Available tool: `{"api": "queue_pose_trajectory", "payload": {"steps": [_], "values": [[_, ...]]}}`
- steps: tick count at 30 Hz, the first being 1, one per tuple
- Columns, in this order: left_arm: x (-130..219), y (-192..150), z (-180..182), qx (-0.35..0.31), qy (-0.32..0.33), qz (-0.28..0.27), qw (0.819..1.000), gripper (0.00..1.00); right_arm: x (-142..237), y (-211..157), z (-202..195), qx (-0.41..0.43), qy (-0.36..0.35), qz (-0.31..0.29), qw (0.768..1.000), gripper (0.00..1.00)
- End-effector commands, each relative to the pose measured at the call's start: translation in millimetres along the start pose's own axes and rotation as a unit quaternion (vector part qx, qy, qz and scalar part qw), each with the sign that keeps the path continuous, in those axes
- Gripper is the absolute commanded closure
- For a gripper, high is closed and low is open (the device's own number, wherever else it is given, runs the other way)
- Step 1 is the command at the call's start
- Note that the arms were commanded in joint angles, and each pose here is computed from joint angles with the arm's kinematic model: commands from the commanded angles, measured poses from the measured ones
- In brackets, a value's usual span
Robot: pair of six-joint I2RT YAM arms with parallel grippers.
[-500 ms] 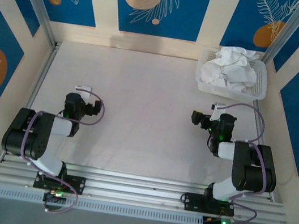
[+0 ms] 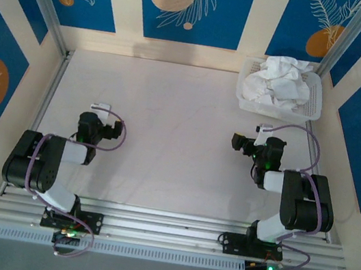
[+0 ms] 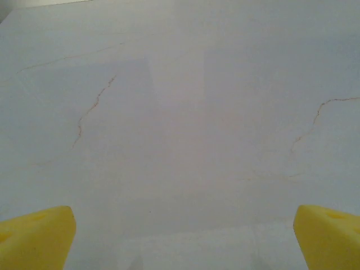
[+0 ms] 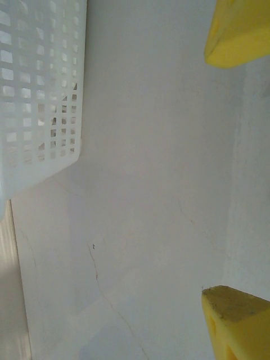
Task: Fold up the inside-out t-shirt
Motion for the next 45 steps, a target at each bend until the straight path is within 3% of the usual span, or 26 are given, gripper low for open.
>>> {"api": "queue_pose_trajectory", "payload": {"steps": [1, 5, 10, 13, 15, 18, 20, 27, 33, 34, 36, 38, 39, 45], "values": [[-1, 12, 1, -0.004, -0.004, -0.024, 1.000, 0.01, 0, 8, 3, 0.010, 0.012, -0.012, 1.000, 0.01], [-1, 12, 2, -0.005, -0.002, -0.025, 1.000, 0.01, 12, 20, 6, 0.007, -0.003, -0.036, 0.999, 0.01], [26, 33, 16, 0.020, 0.068, -0.015, 0.997, 0.01, 47, 59, 27, -0.033, -0.051, -0.016, 0.998, 0.01], [58, 57, 19, 0.050, 0.052, -0.052, 0.996, 0.01, 73, 96, 43, -0.159, -0.092, 0.009, 0.983, 0.01], [77, 77, 20, 0.089, 0.029, -0.054, 0.994, 0.01, 76, 123, 59, -0.207, -0.067, 0.053, 0.975, 0.04], [97, 108, 8, 0.132, -0.040, -0.030, 0.990, 0.01, 51, 162, 77, -0.223, -0.053, 0.112, 0.967, 0.04], [107, 125, -9, 0.140, -0.099, -0.022, 0.985, 0.01, 24, 189, 74, -0.229, -0.080, 0.123, 0.962, 0.03], [125, 135, -63, 0.141, -0.227, 0.012, 0.964, 0.01, -93, 230, -18, -0.292, -0.206, 0.121, 0.926, 0.01], [132, 120, -76, 0.126, -0.262, 0.021, 0.956, 0.01, -180, 223, -75, -0.289, -0.188, 0.129, 0.930, 0.02], [134, 119, -77, 0.123, -0.266, 0.019, 0.956, 0.01, -189, 223, -81, -0.287, -0.179, 0.122, 0.933, 0.06], [135, 117, -77, 0.120, -0.264, 0.018, 0.957, 0.01, -200, 225, -88, -0.297, -0.146, 0.111, 0.937, 0.28], [134, 116, -75, 0.123, -0.252, 0.020, 0.960, 0.01, -200, 233, -90, -0.316, -0.108, 0.102, 0.937, 0.80], [133, 116, -74, 0.124, -0.249, 0.020, 0.960, 0.01, -196, 239, -86, -0.320, -0.094, 0.100, 0.937, 0.97], [135, 127, -69, 0.149, -0.234, 0.002, 0.961, 0.01, -129, 314, -10, -0.284, 0.015, 0.060, 0.957, 1.00]]}}
Point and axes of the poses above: each hand's point on the last joint's axis, 136 mm out from that joint toward the fingers, its own x axis back along the fingers, its own z axis along the line the jaws close on, y = z × x, the point moved 8 cm from there along x, back along the fingers, and after that the axes turned 11 degrees about -x, right-handed, at the moved point
